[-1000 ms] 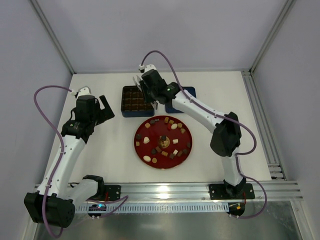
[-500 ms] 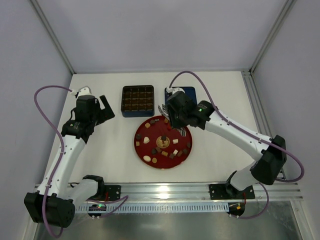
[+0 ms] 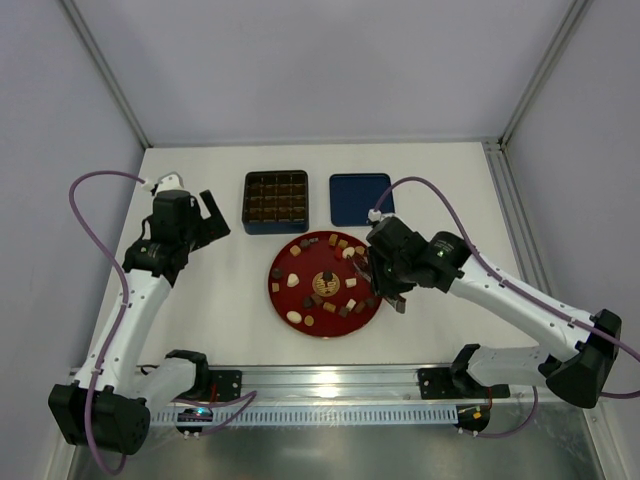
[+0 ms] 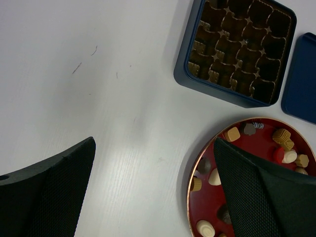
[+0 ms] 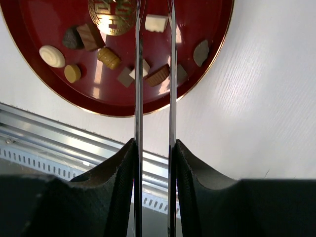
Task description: Pack the chocolate
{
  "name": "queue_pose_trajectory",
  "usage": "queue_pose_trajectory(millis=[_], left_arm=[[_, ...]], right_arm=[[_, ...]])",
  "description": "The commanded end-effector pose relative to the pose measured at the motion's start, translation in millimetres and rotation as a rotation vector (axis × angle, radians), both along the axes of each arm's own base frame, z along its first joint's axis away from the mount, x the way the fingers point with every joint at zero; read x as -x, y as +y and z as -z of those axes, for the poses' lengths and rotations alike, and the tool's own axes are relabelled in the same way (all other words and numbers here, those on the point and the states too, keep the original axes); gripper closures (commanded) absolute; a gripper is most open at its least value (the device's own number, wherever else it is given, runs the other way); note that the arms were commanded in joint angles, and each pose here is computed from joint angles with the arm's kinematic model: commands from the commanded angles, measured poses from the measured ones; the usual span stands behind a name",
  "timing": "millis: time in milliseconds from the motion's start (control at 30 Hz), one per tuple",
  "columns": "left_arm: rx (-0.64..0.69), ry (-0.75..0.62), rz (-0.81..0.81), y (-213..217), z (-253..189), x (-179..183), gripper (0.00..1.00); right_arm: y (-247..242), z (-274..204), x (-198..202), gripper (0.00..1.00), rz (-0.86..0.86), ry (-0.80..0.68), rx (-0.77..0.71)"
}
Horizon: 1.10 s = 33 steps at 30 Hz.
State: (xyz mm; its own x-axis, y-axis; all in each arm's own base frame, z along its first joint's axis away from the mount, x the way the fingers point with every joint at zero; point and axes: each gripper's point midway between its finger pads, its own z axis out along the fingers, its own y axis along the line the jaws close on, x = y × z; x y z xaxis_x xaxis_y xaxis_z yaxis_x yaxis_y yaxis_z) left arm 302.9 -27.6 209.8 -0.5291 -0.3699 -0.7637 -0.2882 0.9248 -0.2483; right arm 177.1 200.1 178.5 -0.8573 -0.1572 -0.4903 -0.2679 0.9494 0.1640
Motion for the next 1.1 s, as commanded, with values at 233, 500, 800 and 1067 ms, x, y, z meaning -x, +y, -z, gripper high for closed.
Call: queue_pose_trajectory(millis=[233,500,800,1067], left_arm=[[0.008,-0.011,0.001,0,-2,-2,0.00],[0.007,-0.012,0.002,0,-2,-2,0.00],[0.006,-0.009,0.004,0,-1,-2,0.00],[0.007,-0.010,0.002,0,-1,-2,0.00]], right_arm=[[-3,15,25,0.59,0.005,0.096,-0.028],[0,20,25,0.59,0.003,0.110,-0.020],[4,28,23,0.58,-0.001,0.122,0.000],[10,37,22,0.55,-0.012,0.134,0.008]])
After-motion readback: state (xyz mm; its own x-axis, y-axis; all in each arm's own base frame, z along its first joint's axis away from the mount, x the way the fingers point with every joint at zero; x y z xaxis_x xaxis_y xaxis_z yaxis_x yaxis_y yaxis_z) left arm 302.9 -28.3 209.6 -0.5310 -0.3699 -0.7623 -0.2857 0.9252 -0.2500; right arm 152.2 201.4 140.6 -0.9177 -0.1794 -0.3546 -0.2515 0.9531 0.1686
